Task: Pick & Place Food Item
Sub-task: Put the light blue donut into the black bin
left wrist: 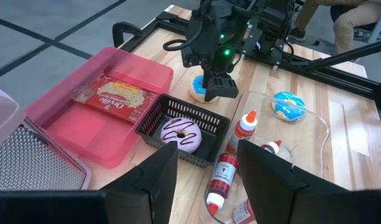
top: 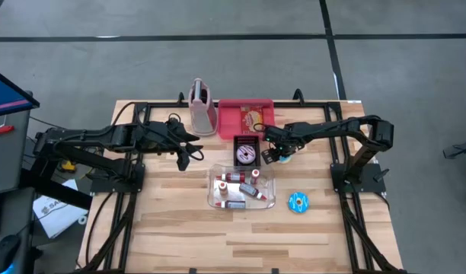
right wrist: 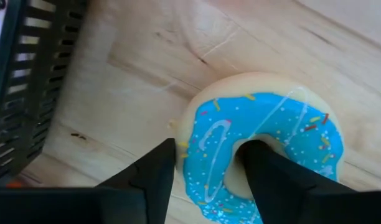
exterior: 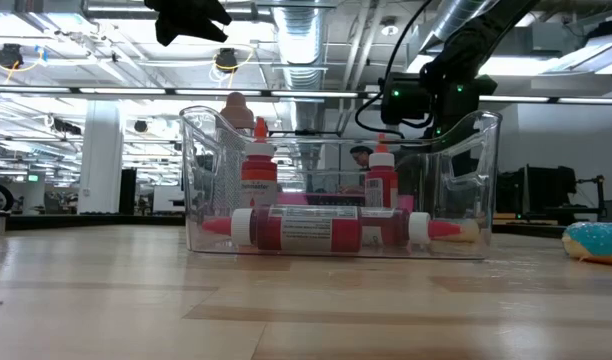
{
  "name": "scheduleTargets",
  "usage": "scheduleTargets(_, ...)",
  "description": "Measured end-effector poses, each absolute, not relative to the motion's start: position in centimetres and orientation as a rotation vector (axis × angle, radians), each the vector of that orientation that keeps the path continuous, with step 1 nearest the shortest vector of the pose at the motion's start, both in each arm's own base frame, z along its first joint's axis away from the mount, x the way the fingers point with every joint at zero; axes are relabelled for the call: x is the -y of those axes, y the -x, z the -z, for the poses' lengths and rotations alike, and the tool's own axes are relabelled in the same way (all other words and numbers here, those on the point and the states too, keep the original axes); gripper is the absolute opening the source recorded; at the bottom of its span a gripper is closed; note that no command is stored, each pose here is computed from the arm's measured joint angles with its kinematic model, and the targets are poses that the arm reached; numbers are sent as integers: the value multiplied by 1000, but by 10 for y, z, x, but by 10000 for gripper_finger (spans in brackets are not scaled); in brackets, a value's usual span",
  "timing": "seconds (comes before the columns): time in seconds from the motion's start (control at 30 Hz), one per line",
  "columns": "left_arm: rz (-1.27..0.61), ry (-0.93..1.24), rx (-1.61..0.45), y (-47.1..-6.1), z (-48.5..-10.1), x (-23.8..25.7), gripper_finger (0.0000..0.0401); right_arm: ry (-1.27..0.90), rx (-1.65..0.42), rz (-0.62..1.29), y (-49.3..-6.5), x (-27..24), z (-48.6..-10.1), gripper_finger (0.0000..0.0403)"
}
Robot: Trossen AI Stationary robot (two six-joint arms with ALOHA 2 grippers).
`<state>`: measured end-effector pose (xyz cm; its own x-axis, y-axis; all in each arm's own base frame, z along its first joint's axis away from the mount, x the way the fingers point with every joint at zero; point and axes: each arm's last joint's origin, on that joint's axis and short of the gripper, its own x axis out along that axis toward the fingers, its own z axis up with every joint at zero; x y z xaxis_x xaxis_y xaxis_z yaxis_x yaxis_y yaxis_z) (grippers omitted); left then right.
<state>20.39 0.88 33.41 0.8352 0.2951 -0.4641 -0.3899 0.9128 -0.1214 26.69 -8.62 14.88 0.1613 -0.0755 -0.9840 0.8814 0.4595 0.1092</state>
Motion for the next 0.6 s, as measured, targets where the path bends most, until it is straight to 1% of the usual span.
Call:
scheduleTargets(0.33, -365, 214, -455, -204, -334, -9, 164, -855, -1212, 822, -267, 86, -149, 151)
scheduleTargets(0.6, -365, 213, -455, -204, -334, -9, 164, -868, -1205, 832, -267, 86, -149, 138)
